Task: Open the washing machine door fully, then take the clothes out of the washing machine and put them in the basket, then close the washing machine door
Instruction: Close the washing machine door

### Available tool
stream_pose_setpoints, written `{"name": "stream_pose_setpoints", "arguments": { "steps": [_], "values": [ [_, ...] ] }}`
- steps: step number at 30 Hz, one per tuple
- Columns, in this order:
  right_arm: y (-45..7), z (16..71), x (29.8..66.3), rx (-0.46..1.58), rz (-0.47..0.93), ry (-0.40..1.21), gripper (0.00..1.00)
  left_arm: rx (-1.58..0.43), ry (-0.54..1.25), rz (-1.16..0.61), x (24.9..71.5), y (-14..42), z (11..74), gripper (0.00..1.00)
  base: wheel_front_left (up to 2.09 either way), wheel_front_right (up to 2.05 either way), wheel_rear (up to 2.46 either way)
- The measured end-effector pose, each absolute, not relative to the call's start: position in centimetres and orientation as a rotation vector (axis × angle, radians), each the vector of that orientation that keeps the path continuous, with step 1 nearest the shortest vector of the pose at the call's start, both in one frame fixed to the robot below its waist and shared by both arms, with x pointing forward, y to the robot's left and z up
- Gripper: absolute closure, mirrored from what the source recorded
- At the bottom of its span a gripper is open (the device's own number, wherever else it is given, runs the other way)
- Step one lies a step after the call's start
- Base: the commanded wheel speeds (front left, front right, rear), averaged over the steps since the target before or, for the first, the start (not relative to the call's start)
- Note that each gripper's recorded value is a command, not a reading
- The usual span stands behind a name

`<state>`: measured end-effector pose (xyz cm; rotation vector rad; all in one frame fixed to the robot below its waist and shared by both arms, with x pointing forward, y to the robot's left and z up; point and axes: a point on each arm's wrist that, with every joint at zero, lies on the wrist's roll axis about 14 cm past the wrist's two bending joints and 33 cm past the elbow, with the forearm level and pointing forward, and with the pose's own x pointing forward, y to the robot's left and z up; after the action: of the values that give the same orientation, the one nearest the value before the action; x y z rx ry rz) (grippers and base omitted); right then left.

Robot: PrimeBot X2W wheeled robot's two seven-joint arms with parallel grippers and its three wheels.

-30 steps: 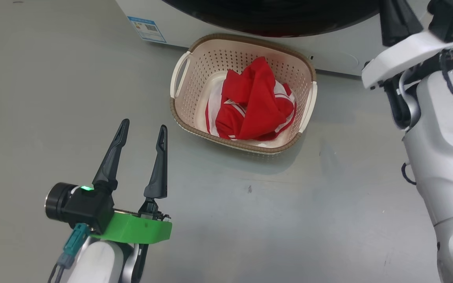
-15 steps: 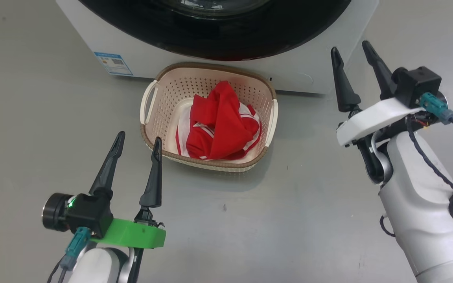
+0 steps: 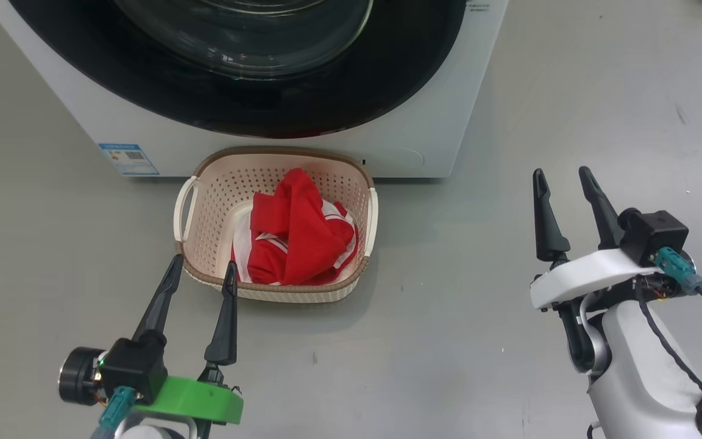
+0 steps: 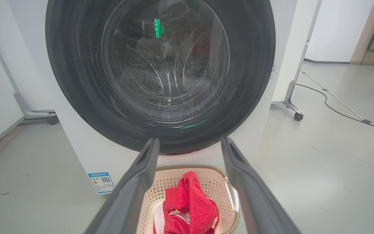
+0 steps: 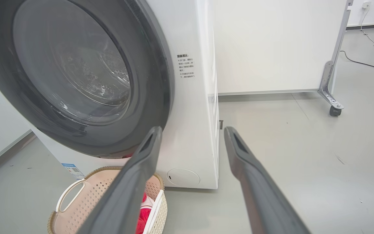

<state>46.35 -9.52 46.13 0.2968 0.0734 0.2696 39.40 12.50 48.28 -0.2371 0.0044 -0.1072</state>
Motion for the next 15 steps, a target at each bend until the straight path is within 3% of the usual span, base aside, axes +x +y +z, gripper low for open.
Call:
{"name": "stream_pose_setpoints", "arguments": {
  "steps": [15],
  "values": [
    [-12.6,47.2,39.8,0.289,0.165,0.047,0.00,-0.247,0.001,-0.169,37.3,10.3,49.0,0.00,0.00,0.00,0.00]
  ]
}}
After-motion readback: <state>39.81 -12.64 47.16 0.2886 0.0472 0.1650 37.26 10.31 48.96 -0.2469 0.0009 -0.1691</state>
